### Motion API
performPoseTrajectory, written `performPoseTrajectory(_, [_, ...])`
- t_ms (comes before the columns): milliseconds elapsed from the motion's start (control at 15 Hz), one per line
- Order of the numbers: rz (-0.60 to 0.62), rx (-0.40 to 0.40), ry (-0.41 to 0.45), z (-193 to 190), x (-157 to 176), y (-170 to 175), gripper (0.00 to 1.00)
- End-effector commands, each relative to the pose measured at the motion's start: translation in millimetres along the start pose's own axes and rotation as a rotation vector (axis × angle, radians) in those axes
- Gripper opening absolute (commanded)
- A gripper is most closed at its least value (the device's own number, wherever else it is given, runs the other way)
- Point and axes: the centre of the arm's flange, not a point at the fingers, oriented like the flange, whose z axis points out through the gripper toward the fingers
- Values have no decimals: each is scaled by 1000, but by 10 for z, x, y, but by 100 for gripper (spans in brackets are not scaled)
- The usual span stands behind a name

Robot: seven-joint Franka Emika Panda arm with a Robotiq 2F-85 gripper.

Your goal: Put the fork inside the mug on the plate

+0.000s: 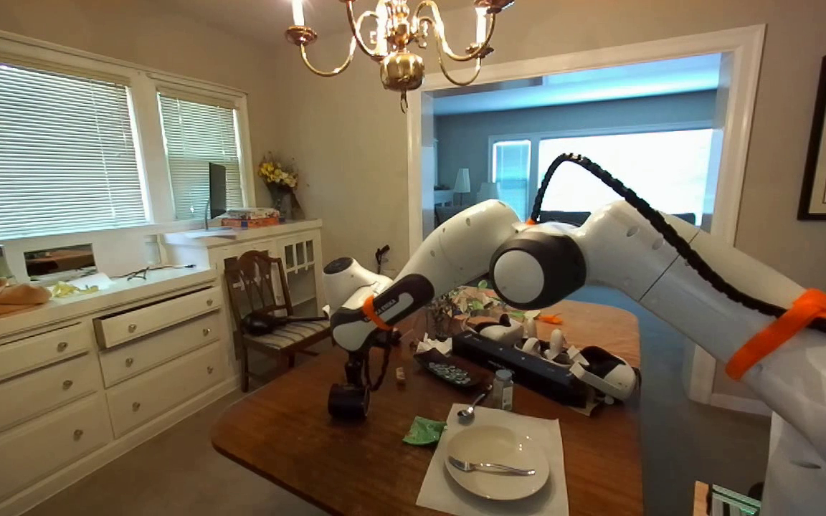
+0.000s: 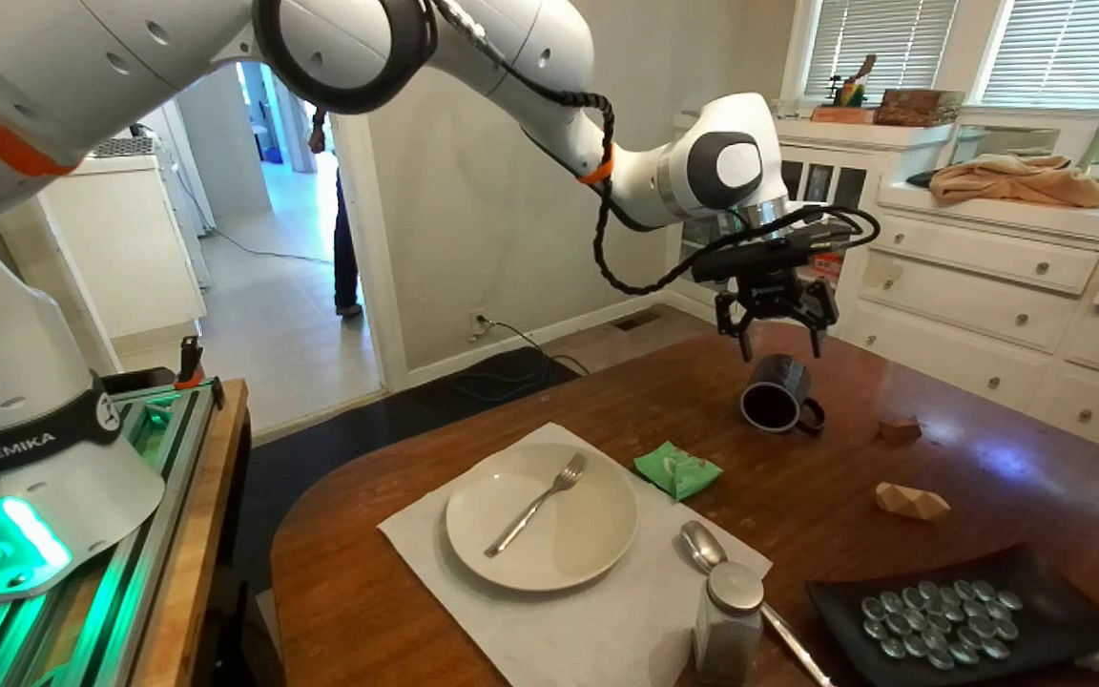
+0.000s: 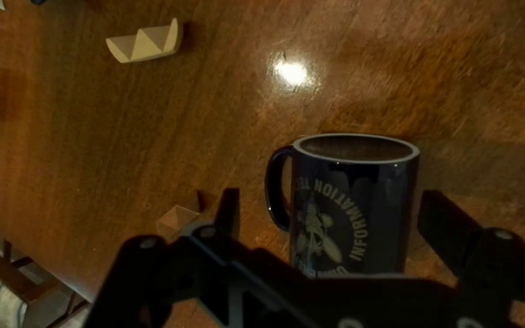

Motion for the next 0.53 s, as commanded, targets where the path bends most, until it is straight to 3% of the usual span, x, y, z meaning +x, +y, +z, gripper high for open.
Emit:
performPoseTrajectory(0, [-43,59,-9,233,428,205,100])
performPoseTrajectory(467, [-77,83,-28,470,592,200,100])
